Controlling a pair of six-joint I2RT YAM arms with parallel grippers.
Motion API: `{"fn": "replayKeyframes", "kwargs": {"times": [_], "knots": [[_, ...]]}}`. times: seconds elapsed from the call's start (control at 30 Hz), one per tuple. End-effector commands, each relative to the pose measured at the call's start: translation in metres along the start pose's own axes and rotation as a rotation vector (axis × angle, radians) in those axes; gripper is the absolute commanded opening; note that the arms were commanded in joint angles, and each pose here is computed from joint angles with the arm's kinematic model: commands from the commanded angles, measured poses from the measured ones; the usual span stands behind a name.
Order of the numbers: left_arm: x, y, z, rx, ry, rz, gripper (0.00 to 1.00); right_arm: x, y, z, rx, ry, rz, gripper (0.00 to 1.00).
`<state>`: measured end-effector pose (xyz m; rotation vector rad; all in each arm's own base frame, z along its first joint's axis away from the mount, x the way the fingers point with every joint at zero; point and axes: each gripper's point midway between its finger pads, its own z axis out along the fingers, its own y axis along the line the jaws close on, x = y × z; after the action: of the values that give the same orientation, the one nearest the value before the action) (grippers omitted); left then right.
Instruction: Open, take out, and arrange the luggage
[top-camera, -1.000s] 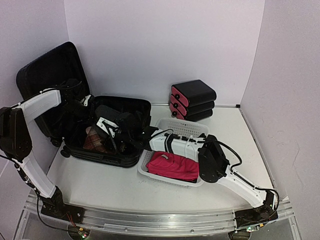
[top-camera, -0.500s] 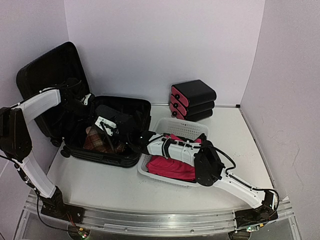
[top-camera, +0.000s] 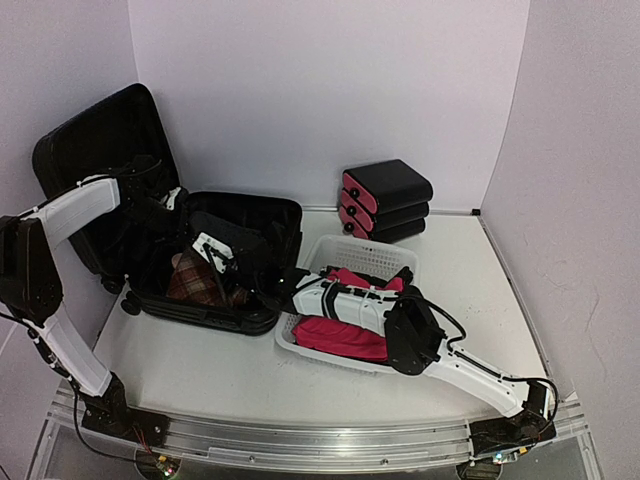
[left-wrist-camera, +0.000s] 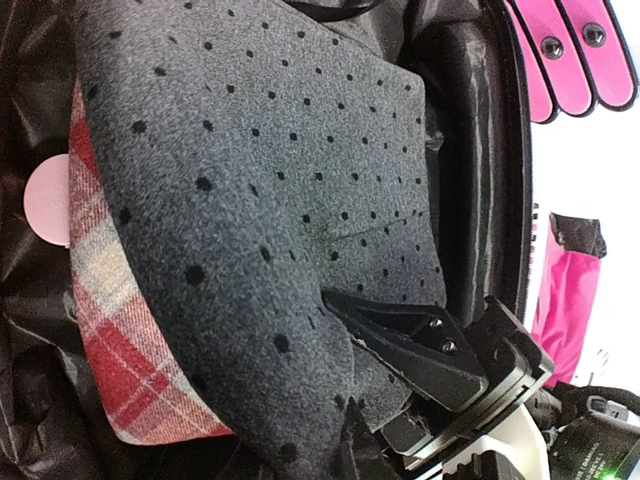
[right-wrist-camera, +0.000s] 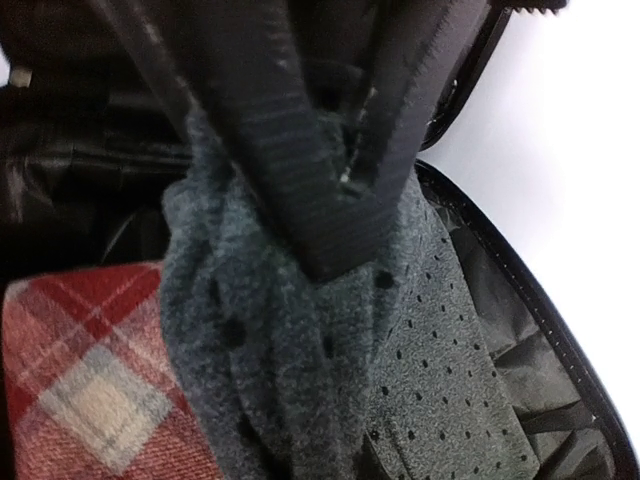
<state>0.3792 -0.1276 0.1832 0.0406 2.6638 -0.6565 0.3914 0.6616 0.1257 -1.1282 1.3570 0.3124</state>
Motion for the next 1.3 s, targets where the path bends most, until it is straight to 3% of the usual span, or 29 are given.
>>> {"fn": "replayKeyframes", "kwargs": {"times": [0.0,0.17,0.27,0.43,0.73,0.93,1.27], "knots": [[-0.025,-0.031,-0.057,0.045,-0.180,0.070,0.24,-0.081,-0.043,-0.026,0.052,-0.116,0.159,0.00],[-0.022,-0.040,-0.102,0.014,-0.292,0.100,0.70,-0.113,-0.047,-0.048,-0.048,-0.115,0.241,0.00],[-0.018,-0.048,-0.140,-0.003,-0.388,0.129,0.80,-0.129,-0.060,-0.066,-0.090,-0.108,0.356,0.00],[-0.002,-0.062,-0.184,0.014,-0.489,0.157,0.83,-0.174,-0.102,-0.103,-0.183,-0.135,0.624,0.00],[0.033,-0.068,-0.191,0.084,-0.482,0.156,0.83,-0.205,-0.194,-0.181,-0.236,-0.136,0.862,0.00],[0.050,-0.071,-0.186,0.133,-0.456,0.146,0.83,-0.205,-0.220,-0.245,-0.379,-0.097,0.801,0.00],[0.060,-0.072,-0.178,0.168,-0.420,0.132,0.83,-0.128,-0.246,-0.320,-0.374,0.113,0.488,0.00]]}}
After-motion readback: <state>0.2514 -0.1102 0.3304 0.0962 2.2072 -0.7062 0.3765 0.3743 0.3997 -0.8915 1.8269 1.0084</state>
